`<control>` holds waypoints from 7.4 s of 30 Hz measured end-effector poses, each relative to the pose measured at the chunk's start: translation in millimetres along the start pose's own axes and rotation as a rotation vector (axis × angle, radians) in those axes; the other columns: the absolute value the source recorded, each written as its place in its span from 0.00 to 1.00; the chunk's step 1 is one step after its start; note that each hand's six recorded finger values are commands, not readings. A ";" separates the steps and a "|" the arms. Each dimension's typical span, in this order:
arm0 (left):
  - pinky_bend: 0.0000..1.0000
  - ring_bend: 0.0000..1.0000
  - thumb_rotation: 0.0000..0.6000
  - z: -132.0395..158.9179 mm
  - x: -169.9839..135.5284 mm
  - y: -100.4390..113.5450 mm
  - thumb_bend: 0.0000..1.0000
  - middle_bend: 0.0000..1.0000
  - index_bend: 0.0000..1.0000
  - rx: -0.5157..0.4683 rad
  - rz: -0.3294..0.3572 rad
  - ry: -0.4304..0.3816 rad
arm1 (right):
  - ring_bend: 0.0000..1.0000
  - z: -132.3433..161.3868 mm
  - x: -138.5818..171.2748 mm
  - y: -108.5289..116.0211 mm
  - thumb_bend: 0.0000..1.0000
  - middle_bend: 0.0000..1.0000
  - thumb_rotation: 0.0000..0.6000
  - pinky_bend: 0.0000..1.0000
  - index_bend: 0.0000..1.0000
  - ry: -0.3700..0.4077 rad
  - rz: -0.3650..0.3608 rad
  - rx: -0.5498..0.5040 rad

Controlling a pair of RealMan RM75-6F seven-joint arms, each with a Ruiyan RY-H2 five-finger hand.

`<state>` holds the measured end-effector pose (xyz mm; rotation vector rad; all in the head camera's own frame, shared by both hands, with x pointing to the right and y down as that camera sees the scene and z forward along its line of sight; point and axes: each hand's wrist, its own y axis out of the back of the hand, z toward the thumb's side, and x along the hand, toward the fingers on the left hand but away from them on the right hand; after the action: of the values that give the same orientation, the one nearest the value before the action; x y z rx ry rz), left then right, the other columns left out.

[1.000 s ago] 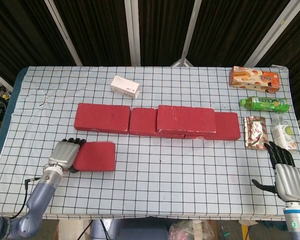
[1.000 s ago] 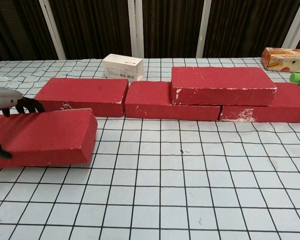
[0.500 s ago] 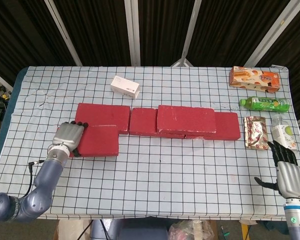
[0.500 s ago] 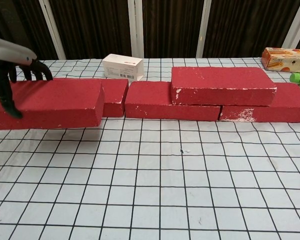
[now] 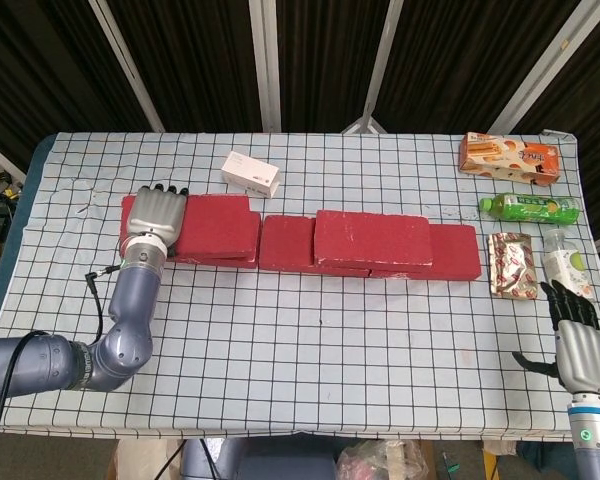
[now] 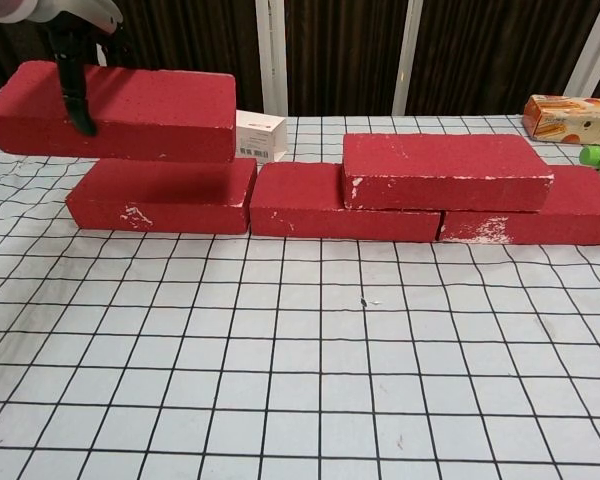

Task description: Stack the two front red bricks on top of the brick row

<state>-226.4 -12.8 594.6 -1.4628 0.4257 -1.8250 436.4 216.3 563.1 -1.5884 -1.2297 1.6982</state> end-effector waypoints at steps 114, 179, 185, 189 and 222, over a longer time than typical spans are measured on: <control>0.21 0.14 1.00 110.7 53.9 -13.4 0.00 0.15 0.20 -0.042 0.005 -0.199 | 0.00 -10.6 -3.2 3.4 0.15 0.00 1.00 0.00 0.00 -0.065 -0.013 0.018; 0.18 0.08 1.00 120.9 51.9 -13.8 0.00 0.07 0.14 -0.063 -0.030 -0.149 | 0.00 -14.8 -3.5 5.5 0.15 0.00 1.00 0.00 0.00 -0.080 -0.014 0.011; 0.18 0.08 1.00 122.0 51.6 -12.6 0.00 0.07 0.14 -0.062 -0.026 -0.150 | 0.00 -15.1 -3.5 5.5 0.15 0.00 1.00 0.00 0.00 -0.081 -0.015 0.012; 0.17 0.07 1.00 122.2 51.3 -11.3 0.00 0.06 0.13 -0.061 -0.020 -0.151 | 0.00 -14.9 -3.2 5.6 0.15 0.00 1.00 0.00 0.00 -0.081 -0.016 0.012; 0.16 0.04 1.00 71.0 21.5 20.7 0.00 0.07 0.10 -0.112 0.021 -0.132 | 0.00 -16.4 -3.4 5.3 0.15 0.00 1.00 0.00 0.00 -0.088 -0.008 0.009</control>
<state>-154.3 -28.6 616.5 -1.6387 0.4817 -1.6999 453.9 215.4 561.7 -1.5155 -1.2671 1.7826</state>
